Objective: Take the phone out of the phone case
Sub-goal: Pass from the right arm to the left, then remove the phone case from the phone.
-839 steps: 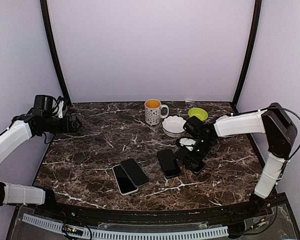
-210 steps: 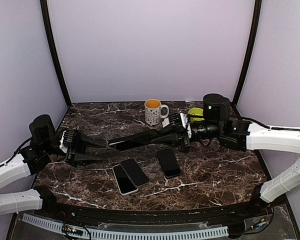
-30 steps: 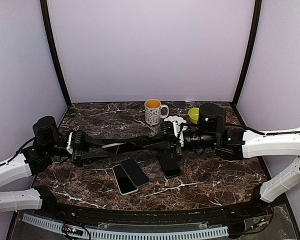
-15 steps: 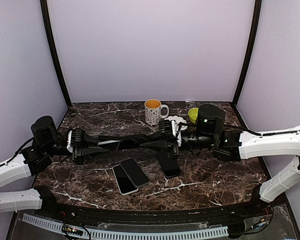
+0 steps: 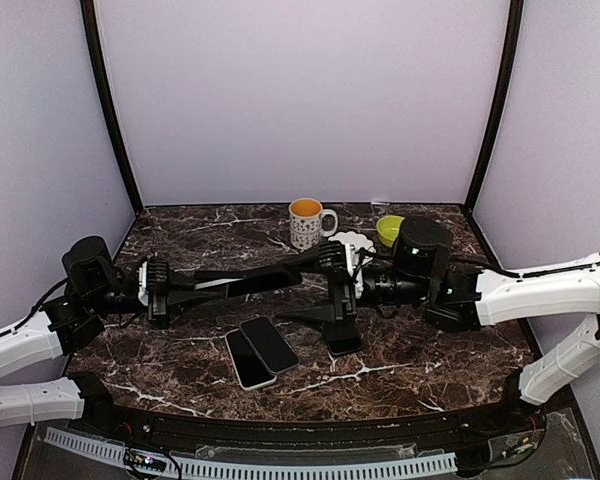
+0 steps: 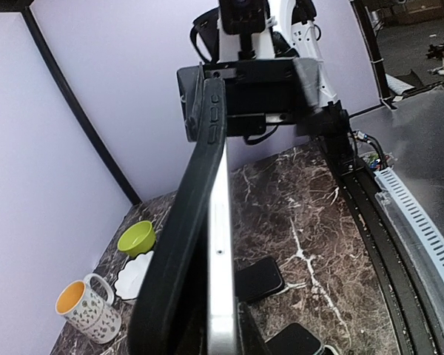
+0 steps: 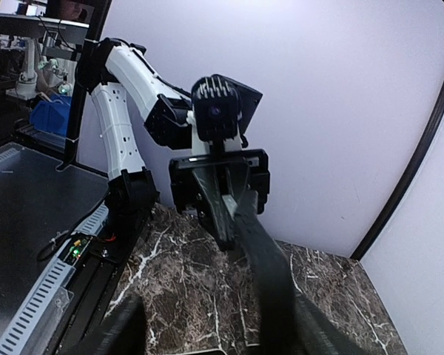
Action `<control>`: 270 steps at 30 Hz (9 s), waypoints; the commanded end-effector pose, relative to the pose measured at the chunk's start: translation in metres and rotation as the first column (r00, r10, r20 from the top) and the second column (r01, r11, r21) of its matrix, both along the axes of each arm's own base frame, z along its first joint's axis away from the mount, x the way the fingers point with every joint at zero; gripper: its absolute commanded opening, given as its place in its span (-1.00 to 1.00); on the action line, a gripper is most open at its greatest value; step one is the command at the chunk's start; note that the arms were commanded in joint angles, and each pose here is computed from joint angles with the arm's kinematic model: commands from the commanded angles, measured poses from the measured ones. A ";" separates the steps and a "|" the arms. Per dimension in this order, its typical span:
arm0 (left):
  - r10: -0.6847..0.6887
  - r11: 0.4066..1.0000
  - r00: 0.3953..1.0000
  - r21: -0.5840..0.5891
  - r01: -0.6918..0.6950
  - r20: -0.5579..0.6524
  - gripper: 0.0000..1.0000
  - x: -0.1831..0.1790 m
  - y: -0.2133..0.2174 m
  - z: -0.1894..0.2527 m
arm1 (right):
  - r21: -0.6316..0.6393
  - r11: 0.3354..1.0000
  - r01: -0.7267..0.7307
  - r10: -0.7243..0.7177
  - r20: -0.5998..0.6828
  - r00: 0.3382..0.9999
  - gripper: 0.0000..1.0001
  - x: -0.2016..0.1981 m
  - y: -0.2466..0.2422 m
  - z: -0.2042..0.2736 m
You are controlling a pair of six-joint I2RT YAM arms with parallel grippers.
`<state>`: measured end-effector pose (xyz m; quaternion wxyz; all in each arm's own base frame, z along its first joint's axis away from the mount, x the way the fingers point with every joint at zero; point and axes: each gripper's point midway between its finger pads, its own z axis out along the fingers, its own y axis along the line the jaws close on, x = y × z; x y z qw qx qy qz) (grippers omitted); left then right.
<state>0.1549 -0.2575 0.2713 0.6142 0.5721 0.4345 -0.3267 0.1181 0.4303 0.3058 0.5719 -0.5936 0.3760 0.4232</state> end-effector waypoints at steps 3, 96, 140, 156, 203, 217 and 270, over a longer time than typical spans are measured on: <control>0.087 0.996 0.990 0.002 -0.088 0.115 -1.00 0.013 0.005 0.006 | 0.023 0.993 0.117 -0.115 -0.095 0.989 0.97 0.004 -0.017 0.013; 0.075 0.964 0.997 0.259 -0.063 -0.035 -1.00 0.022 -0.019 -0.061 | -0.675 0.729 0.113 -0.310 -0.179 0.934 -0.10 0.057 0.099 -0.085; 0.097 0.960 0.995 0.263 -0.092 -0.003 -1.00 0.025 -0.017 -0.060 | -0.770 0.624 0.130 -0.326 -0.105 0.940 -0.56 0.046 0.092 -0.113; 0.096 0.960 0.995 0.265 -0.095 0.009 -1.00 0.024 -0.017 -0.060 | -0.781 0.608 0.143 -0.325 -0.080 0.942 -0.49 0.043 0.100 -0.122; 0.263 0.928 0.954 0.233 -0.291 0.148 -1.00 0.051 -0.004 -0.048 | -0.688 0.634 0.353 -0.534 -0.058 0.844 -1.00 0.080 0.099 -0.087; 0.428 0.868 0.864 0.147 -0.474 0.265 -1.00 0.074 0.016 -0.027 | -0.627 0.618 0.475 -0.655 -0.076 0.752 -1.00 0.107 0.091 -0.075; 0.526 0.811 0.782 0.080 -0.580 0.335 -1.00 0.085 0.033 -0.011 | -0.473 0.385 0.792 -0.899 0.003 0.439 -1.00 0.206 0.002 -0.026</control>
